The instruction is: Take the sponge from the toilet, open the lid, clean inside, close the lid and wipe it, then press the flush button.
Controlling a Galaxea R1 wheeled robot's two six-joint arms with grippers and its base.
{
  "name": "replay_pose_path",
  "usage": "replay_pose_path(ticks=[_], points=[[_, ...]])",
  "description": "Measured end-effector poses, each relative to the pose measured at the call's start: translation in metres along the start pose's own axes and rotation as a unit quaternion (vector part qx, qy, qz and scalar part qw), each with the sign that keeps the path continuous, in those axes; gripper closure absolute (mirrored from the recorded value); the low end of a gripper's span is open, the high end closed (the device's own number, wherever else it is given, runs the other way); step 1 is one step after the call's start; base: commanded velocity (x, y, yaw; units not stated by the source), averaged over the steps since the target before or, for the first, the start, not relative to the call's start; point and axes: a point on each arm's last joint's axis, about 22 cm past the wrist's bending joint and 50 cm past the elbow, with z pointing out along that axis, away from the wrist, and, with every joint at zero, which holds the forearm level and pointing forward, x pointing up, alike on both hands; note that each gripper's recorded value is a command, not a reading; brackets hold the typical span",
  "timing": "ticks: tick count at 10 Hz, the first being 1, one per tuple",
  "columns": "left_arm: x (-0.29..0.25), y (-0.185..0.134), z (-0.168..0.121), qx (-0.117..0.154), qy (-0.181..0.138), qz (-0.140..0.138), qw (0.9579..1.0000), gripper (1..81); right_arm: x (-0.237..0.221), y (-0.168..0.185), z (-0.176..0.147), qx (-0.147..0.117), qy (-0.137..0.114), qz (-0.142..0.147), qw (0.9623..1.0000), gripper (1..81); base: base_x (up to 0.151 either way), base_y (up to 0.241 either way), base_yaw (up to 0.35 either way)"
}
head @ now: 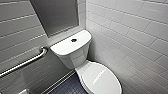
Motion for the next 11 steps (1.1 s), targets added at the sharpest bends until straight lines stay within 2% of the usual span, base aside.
replay_pose_path(ticks=[2, 4, 7, 8, 9, 11], points=[[0.001, 0.004, 0.002, -0.003, 0.001, 0.001, 1.0000, 1.0, 0.014, -0.060, -0.001, 0.048, 0.011, -0.050, 0.9975, 81.1, 0.000, 0.000, 0.000], [0.001, 0.005, 0.003, -0.004, 0.001, 0.001, 1.0000, 1.0, 0.030, -0.116, 0.016, 0.084, 0.022, -0.090, 0.9921, 81.1, 0.000, 0.000, 0.000], [0.001, 0.005, 0.002, -0.004, 0.001, 0.000, 1.0000, 1.0, 0.025, -0.206, 0.066, 0.118, 0.001, -0.140, 0.9831, 81.1, 0.000, 0.000, 0.000], [0.001, 0.005, 0.002, -0.004, 0.001, 0.001, 1.0000, 1.0, 0.018, -0.230, 0.084, 0.121, -0.011, -0.153, 0.9808, 81.1, 0.000, 0.000, 0.000], [0.001, 0.005, 0.002, -0.004, 0.001, 0.001, 1.0000, 1.0, 0.016, -0.243, 0.103, 0.114, -0.017, -0.160, 0.9805, 81.1, 0.000, 0.000, 0.000], [0.001, 0.004, 0.002, -0.003, 0.001, 0.001, 1.0000, 1.0, 0.044, -0.257, 0.142, 0.083, 0.010, -0.172, 0.9815, 81.1, 0.000, 0.000, 0.000]])
